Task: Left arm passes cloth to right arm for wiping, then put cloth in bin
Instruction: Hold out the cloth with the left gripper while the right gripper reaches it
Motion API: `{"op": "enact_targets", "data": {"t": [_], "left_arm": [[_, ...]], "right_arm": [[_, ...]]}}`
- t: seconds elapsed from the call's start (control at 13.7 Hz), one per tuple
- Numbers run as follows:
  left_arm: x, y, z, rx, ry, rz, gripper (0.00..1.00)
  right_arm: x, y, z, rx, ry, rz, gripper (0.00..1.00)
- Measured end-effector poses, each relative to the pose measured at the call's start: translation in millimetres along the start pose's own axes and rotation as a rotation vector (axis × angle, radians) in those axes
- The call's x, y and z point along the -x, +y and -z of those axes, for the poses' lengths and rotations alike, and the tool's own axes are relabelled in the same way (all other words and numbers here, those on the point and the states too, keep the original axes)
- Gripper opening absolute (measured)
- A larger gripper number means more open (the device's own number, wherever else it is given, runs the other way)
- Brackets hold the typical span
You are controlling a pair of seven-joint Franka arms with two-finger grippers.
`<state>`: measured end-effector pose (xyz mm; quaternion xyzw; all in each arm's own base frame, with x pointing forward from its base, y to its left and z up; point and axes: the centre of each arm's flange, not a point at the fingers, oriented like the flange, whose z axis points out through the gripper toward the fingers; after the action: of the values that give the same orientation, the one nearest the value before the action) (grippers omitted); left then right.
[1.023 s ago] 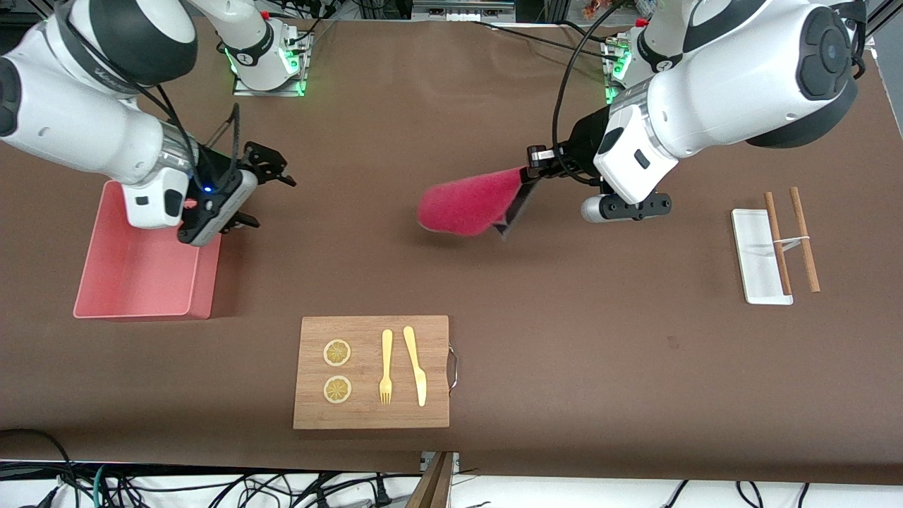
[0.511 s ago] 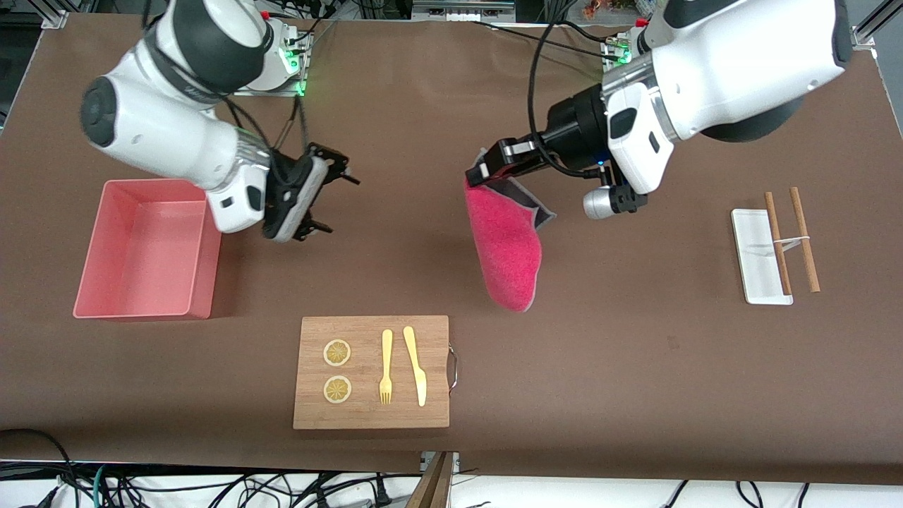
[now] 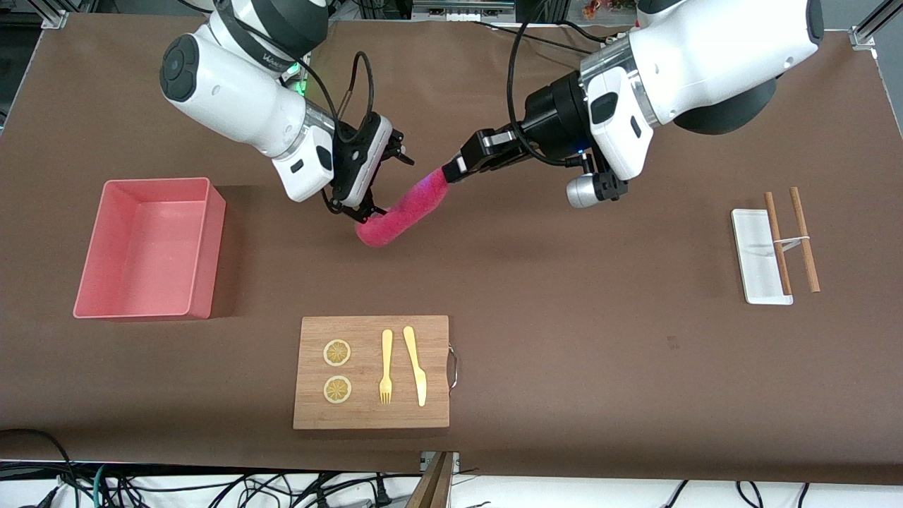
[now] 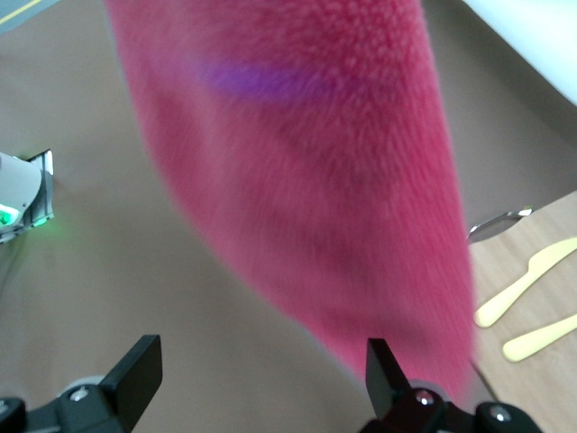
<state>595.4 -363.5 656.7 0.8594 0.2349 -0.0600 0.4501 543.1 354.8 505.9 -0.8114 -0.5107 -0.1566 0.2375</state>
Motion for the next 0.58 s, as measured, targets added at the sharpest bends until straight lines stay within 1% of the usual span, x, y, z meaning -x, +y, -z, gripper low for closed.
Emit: {"op": "enact_targets", "data": {"t": [0.22,0.37,0.58], "left_arm": [[-1.3,-0.3,1.0,0.001,0.002,0.001,0.01],[-1.3,-0.3,1.0,0.001,0.002,0.001,0.01],[-1.3,-0.3,1.0,0.001,0.002,0.001,0.01]], "right_arm": [[-0.4,6.2,-0.9,0.031,0.012,0.052,1.0],[-0.7,7.8,-2.6,0.055,0.003,0.078,1.0],[-7.5,10.1,-1.9,0.132,-0.016,0.148,1.0]]}}
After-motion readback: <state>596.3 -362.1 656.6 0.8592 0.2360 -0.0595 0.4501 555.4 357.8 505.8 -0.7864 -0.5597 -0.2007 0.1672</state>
